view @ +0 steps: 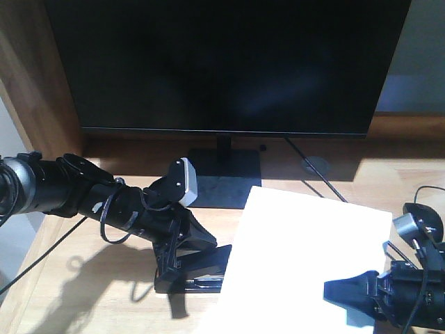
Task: Grab stapler and paper to desk for stapling
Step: 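Swing the white paper with the right gripper down onto the desk beside the stapler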
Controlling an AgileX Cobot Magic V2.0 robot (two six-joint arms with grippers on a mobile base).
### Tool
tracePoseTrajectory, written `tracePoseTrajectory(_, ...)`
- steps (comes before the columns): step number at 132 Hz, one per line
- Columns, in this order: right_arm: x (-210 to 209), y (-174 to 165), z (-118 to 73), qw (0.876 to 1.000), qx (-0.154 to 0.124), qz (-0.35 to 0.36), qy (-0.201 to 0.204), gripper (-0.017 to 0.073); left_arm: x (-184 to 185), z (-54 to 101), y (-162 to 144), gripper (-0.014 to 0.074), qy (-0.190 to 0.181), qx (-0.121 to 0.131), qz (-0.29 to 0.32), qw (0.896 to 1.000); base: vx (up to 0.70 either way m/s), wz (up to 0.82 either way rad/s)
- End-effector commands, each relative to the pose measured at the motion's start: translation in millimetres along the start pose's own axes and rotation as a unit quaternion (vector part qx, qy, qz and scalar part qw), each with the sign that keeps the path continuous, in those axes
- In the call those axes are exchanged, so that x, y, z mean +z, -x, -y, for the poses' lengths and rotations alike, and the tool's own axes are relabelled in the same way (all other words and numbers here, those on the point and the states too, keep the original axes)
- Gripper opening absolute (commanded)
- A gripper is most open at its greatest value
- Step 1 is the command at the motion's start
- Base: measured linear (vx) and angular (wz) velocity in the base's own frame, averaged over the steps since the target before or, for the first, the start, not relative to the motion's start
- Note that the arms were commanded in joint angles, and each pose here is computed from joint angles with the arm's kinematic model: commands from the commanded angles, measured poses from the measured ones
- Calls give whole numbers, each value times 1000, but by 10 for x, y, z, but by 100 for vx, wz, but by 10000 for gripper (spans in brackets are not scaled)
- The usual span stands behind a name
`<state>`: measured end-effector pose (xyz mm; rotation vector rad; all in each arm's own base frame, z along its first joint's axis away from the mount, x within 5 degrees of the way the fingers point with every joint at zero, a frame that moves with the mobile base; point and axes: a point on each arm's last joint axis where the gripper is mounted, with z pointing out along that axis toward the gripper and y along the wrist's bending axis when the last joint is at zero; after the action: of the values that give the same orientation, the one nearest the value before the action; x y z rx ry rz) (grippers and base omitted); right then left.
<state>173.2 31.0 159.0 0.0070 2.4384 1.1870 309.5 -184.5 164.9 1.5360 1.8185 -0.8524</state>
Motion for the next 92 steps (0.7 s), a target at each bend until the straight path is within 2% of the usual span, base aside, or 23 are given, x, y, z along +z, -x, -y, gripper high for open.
tracePoseTrajectory(1, -39, 100, -14, 1000, -1, 30, -8, -3, -116, 33, 236, -6, 3, 11, 42, 999, 0, 0)
tracePoseTrajectory(23, -44, 127, 45, 998, 5, 45, -40, -3, -116, 33, 236, -6, 3, 11, 42, 999, 0, 0)
tracePoseTrajectory(44, -44, 131, 38, 998, 7, 48, -36, -3, -116, 33, 236, -6, 3, 11, 42, 999, 0, 0)
tracePoseTrajectory(55, -41, 121, -4, 999, -7, 42, -14, -3, -116, 33, 236, -6, 3, 11, 42, 999, 0, 0)
tracePoseTrajectory(70, -41, 104, -82, 998, -51, 34, 28, -3, -116, 33, 236, -6, 3, 11, 42, 999, 0, 0)
tracePoseTrajectory(92, -41, 86, -125, 996, -74, 27, 51, -3, -116, 33, 236, -6, 3, 11, 42, 999, 0, 0)
